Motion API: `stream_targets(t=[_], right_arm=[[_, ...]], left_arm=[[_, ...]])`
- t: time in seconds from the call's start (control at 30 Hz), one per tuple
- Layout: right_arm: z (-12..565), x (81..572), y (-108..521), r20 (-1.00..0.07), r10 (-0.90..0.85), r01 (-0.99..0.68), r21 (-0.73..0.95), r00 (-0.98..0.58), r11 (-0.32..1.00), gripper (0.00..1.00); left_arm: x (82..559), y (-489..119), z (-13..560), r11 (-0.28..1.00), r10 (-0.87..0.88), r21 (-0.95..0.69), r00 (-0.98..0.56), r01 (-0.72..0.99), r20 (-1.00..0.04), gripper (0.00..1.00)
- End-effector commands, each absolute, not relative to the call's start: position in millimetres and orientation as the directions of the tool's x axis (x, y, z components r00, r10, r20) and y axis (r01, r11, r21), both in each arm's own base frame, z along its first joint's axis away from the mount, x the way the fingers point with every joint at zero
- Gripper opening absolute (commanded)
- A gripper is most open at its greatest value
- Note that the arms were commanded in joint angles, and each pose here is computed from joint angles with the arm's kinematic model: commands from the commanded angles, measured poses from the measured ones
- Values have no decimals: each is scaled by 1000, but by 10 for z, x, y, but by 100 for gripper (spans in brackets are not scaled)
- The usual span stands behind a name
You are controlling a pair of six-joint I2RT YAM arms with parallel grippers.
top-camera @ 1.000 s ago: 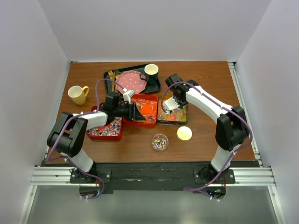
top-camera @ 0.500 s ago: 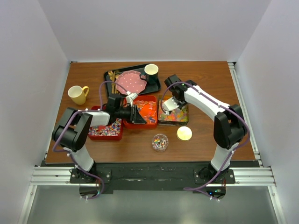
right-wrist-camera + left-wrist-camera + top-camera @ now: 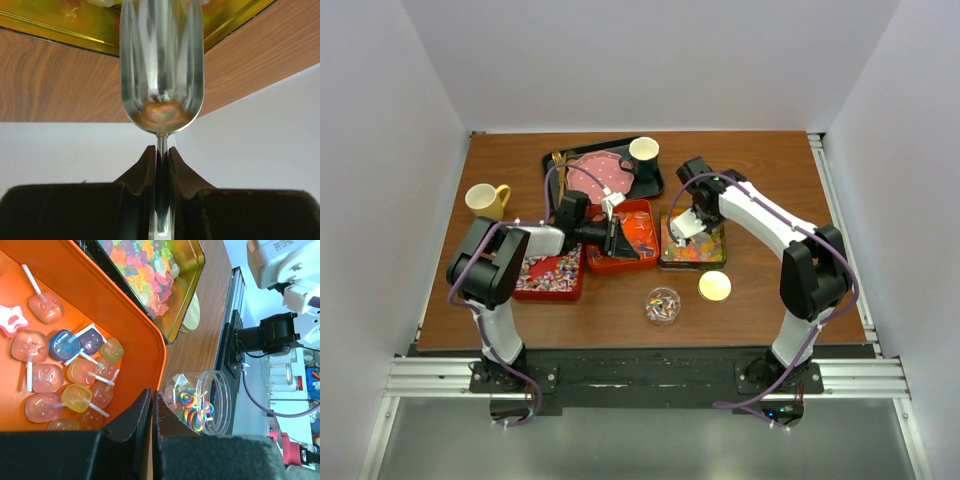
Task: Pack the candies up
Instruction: Scoop the fake candies from the storage box.
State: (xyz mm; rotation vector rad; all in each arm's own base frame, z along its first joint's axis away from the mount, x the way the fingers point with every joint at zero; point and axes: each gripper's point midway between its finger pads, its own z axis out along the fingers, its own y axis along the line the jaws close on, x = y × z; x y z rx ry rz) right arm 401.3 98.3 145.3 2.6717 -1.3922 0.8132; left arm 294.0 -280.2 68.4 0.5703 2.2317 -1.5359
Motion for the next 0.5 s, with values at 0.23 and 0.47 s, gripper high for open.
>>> stream_targets(t=[0.23,0.47], right_arm=[[1230,3793,1051,364,-712,-738,-90,600,-668,0],[1243,3630,1068,299,-761,-778,-86,576,-623,0]], left_arm=[[2965,-2657,533,346,151,-755,-827,557,-541,6],[2847,-2592,348,331,213,-742,-812,583,-543,6]])
